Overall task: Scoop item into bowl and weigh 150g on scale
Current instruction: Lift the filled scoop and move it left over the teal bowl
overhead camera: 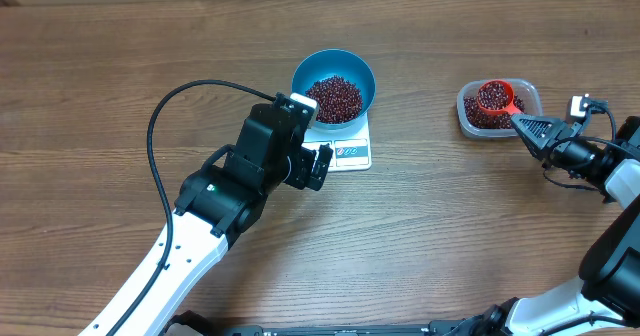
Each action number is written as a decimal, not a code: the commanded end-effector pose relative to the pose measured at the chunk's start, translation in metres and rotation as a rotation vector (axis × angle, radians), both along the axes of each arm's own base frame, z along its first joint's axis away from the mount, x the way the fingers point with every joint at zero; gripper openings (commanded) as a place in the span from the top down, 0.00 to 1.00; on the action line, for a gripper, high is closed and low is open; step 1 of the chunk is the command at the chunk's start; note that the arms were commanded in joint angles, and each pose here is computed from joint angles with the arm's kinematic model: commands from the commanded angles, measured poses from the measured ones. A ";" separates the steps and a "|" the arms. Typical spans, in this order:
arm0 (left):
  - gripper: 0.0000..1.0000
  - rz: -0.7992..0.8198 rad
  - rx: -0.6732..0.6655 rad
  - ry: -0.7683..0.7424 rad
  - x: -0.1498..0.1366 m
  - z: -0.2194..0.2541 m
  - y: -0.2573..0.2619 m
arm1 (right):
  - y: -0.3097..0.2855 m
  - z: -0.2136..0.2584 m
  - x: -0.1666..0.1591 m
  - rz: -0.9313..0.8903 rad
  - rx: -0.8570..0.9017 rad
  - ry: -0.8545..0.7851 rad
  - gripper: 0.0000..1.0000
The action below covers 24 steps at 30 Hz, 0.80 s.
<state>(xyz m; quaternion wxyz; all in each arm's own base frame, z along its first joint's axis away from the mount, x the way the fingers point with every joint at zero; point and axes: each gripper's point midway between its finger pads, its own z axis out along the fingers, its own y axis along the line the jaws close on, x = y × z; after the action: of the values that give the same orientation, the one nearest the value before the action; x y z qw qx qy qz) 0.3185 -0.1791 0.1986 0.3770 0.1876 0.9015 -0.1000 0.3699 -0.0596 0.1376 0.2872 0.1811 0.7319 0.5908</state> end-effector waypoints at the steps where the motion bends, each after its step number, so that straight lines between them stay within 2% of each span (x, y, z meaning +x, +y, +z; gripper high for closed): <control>1: 0.00 -0.017 0.002 0.002 0.000 -0.001 -0.002 | 0.004 0.003 -0.003 0.020 0.060 -0.002 0.96; 24: 0.01 -0.017 0.002 0.002 0.000 -0.001 -0.002 | 0.099 0.005 -0.001 0.282 0.072 -0.001 0.96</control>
<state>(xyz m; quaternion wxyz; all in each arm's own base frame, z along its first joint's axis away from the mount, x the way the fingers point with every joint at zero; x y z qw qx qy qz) 0.3184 -0.1792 0.1984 0.3768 0.1878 0.9015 -0.1000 0.3716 0.0293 0.1434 0.2082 0.0961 0.7366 0.6362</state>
